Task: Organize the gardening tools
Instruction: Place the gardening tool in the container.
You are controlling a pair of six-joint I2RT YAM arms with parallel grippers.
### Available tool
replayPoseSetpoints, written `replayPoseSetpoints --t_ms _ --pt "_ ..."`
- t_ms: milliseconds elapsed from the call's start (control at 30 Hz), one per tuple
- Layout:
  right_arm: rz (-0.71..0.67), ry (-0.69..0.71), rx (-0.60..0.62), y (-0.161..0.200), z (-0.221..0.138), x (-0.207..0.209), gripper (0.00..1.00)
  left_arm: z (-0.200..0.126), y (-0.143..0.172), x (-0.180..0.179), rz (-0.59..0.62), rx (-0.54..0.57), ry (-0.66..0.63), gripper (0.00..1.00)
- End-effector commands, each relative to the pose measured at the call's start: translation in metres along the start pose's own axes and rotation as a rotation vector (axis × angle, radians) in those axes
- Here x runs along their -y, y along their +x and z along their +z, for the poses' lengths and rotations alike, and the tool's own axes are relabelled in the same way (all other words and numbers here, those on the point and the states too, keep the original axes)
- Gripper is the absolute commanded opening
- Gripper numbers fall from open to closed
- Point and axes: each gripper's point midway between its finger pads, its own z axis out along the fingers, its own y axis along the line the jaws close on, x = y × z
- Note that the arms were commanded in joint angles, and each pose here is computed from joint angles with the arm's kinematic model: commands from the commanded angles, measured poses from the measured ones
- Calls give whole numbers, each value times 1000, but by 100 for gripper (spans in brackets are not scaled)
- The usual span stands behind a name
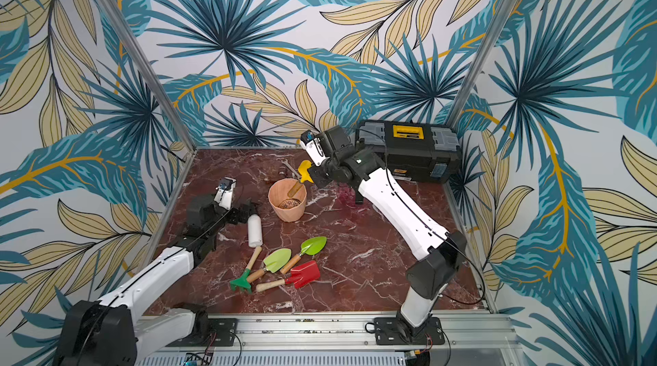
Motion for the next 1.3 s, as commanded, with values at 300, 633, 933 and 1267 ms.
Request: replayPoseSetpoints --t_ms 300,633,933,1267 --pt "-126 127 -141 2 48 2 10 0 -9 2 1 31 12 100" --pt "-166 85 -201 17 89 -25 11 1 -7 2 1 26 11 100" --pt "-158 63 -209 21 96 -30 20 0 -5 2 3 25 8 100" --pt "-114 79 -151 6 84 -26 29 -1 -5 2 5 26 7 100"
